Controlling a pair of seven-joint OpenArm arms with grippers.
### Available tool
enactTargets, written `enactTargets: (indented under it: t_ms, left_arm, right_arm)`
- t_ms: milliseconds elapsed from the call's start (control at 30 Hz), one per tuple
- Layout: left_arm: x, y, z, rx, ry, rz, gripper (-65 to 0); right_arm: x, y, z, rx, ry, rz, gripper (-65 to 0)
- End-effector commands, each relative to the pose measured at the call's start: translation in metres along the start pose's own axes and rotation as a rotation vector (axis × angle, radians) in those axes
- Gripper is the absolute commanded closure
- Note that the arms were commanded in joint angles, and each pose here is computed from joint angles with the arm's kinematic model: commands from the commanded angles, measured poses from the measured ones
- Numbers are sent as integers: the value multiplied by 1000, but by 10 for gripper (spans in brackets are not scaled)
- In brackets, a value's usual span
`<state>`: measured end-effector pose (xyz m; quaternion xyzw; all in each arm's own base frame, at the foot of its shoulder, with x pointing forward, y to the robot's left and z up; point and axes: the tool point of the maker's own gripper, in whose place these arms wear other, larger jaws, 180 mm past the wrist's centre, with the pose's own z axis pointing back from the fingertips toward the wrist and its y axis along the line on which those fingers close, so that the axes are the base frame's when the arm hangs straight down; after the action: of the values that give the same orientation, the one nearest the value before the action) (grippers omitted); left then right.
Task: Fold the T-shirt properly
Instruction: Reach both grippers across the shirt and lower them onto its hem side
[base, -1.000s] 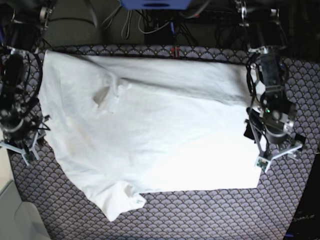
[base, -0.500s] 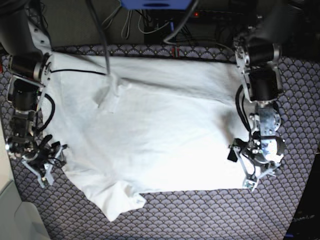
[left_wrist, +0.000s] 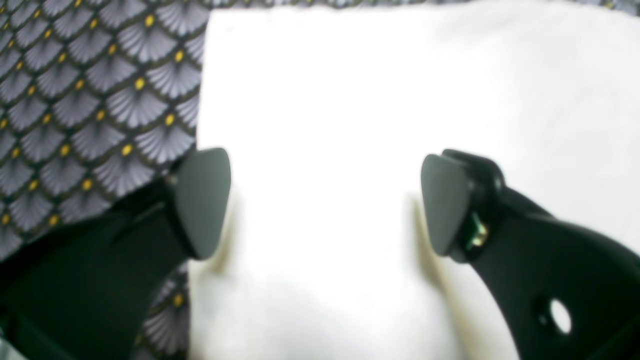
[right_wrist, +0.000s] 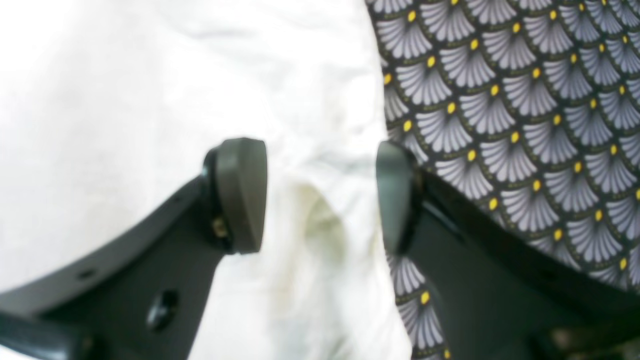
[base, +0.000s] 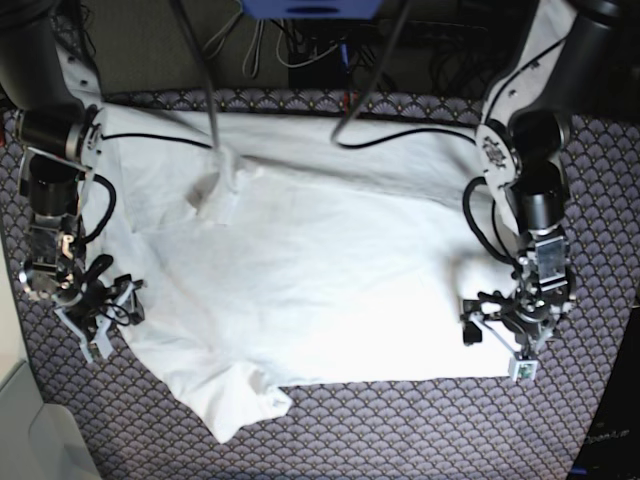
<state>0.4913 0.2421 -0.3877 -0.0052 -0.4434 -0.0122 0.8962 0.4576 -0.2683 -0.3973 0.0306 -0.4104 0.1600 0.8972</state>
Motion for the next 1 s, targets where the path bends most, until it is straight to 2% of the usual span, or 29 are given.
enactTargets:
  t_ms: [0,133,300,367,533,667,800,967]
  left_arm:
    - [30,4,2,1,-80,13,-556]
    - [30,-3,-2,-26,-121,66,-555]
    - [37,24,1,120,-169,127,-558]
    - [39,27,1,134,-182,138,-558]
    - [40,32,3,142,-186,141,-558]
    - [31,43,0,163,-150,160,-558]
    - [16,61,-4,241,-138,195,-558]
    - [9,53,-10,222,-159,211,-558]
  right_arm:
    - [30,-16,7,-32,-74,11,-352]
    - [33,-23,7,-79,-107,-6,-353]
    - [8,-16,-4,-67,-91,-71,-353]
    - [1,-14,-5,-66,-90,-84,-353]
    - [-5,-9,-7,-57,-82,-89,-352]
    - [-9,-7,-8,-54,-75,-90,-346]
    - [-11,-1,-10,-44,-73,-94,-290]
    - [-11,1,-11,-41,-72,-95,-278]
